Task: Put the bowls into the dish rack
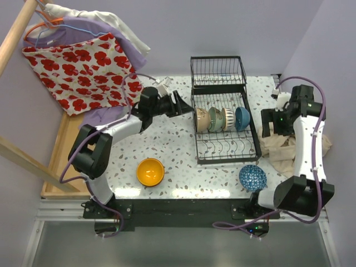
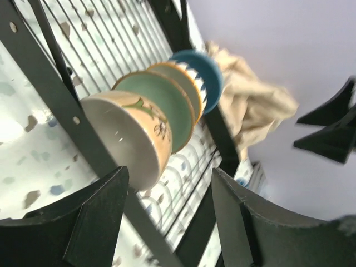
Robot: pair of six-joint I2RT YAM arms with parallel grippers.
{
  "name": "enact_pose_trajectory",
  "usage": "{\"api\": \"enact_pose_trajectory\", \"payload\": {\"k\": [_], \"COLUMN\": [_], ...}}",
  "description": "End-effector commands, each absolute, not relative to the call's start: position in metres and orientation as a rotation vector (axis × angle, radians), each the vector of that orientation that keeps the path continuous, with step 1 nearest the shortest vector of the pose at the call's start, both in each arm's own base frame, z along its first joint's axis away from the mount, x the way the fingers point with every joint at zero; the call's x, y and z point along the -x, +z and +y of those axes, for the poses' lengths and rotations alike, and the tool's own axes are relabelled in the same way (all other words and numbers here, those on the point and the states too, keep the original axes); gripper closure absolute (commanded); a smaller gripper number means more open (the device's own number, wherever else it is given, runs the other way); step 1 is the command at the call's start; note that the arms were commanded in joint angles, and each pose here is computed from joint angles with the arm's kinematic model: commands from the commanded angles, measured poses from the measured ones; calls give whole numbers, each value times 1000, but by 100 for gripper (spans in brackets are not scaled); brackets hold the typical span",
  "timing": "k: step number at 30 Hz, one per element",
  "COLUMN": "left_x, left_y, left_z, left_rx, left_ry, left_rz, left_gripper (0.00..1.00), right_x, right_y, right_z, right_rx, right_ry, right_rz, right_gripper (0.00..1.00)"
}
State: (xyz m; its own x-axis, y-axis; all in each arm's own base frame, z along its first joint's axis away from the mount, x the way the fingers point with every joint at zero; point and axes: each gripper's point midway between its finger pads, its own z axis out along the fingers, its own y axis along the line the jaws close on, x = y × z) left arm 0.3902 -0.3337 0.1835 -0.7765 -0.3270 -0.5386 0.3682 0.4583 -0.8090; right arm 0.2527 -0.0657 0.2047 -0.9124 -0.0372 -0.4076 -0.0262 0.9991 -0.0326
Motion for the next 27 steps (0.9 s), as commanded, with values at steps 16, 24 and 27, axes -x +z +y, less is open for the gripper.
{"api": "enact_pose_trajectory", "payload": {"k": [16, 24, 27], "left_x": [-293, -301, -305], "left_y": [170, 215, 221], "left_z": [-281, -272, -267], "left_rx": [-1173, -1205, -1219], "left_ry": [-787, -679, -636], "left_rz": [1941, 1811, 1797], "left_gripper": [90, 73, 73], "right_x": [-148, -155, -161], "right_y": [96, 64, 62], "right_z": [-83, -75, -65], "right_rx": [647, 793, 838], "right_ry": [-86, 99, 205], "right_rz": [3005, 3025, 2995], "right_gripper": [100, 100, 100]}}
